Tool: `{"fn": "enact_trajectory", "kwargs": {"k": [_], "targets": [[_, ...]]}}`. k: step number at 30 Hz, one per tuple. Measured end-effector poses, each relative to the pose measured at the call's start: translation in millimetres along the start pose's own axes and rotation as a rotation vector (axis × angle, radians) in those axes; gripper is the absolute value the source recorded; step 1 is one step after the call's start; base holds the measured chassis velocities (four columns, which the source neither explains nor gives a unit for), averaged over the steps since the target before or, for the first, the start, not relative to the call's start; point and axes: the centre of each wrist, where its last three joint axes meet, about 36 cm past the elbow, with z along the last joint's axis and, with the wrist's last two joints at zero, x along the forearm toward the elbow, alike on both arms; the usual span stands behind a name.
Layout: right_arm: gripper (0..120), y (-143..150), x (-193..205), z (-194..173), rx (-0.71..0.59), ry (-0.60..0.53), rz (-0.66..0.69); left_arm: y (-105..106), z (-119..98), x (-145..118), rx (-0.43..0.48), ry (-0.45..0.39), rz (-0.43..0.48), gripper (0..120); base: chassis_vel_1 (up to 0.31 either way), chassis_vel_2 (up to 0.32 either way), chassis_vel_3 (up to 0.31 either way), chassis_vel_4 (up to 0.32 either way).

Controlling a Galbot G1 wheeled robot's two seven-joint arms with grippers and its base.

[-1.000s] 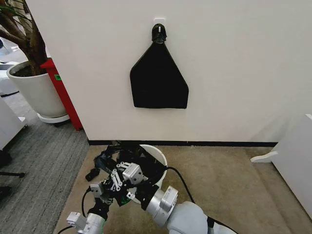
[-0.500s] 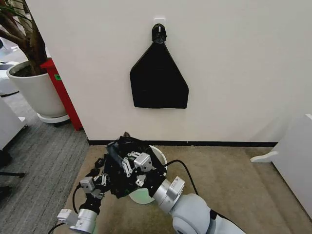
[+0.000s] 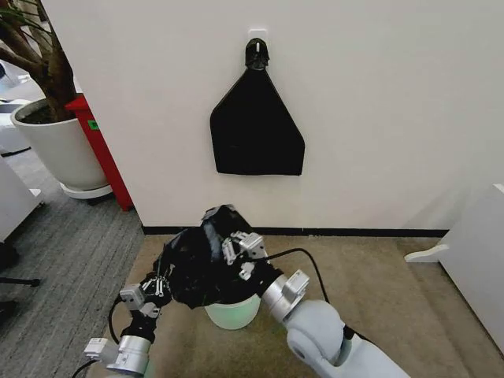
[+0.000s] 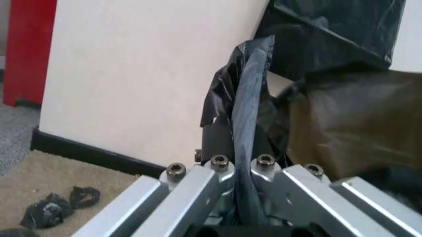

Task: Place the garbage bag over the trash bin.

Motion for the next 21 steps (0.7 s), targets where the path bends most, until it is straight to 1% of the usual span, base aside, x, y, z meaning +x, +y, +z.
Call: {"fn": "enact_trajectory", "kwargs": {"k": [4,7,9,10,11,14,17,20,21], "targets": [[0,-2.0,4.4,1.9,0.000,0.011,0.012,0.3,-0.1,-0.2,-0.005,-0.016,-0.005,0,0.000,0.000,0.000,0.000],[0,2.6,3.9,3.4,-0.007,0.004,-0.005,0.8,0.4,-3.3,-0.010,-0.033,-0.010,0,0.000,0.000,0.000,0.000],[0,5.1,-0.3,7.2,-0.009,-0.014,-0.022,1.3,1.6,-7.6,-0.016,-0.048,-0.018,0,0.000,0.000,0.000,0.000],[0,5.6,-6.2,14.0,-0.002,-0.042,-0.032,1.7,3.4,-11.9,-0.020,-0.061,-0.021,0,0.000,0.000,0.000,0.000],[0,5.6,-6.2,14.0,-0.002,-0.042,-0.032,1.7,3.4,-11.9,-0.020,-0.061,-0.021,0,0.000,0.000,0.000,0.000],[0,7.5,-25.7,28.6,0.005,-0.115,-0.046,4.1,10.6,-22.7,-0.038,-0.091,-0.019,0,0.000,0.000,0.000,0.000],[0,9.2,-30.7,31.8,0.000,-0.129,-0.044,4.5,14.1,-26.8,-0.036,-0.097,-0.020,0,0.000,0.000,0.000,0.000],[0,2.2,-31.2,39.9,0.024,-0.141,-0.044,7.4,18.2,-32.5,-0.041,-0.112,-0.017,0,0.000,0.000,0.000,0.000],[0,-6.7,-29.5,44.1,0.051,-0.144,-0.039,10.3,20.0,-35.8,-0.050,-0.122,-0.017,0,0.000,0.000,0.000,0.000]]}}
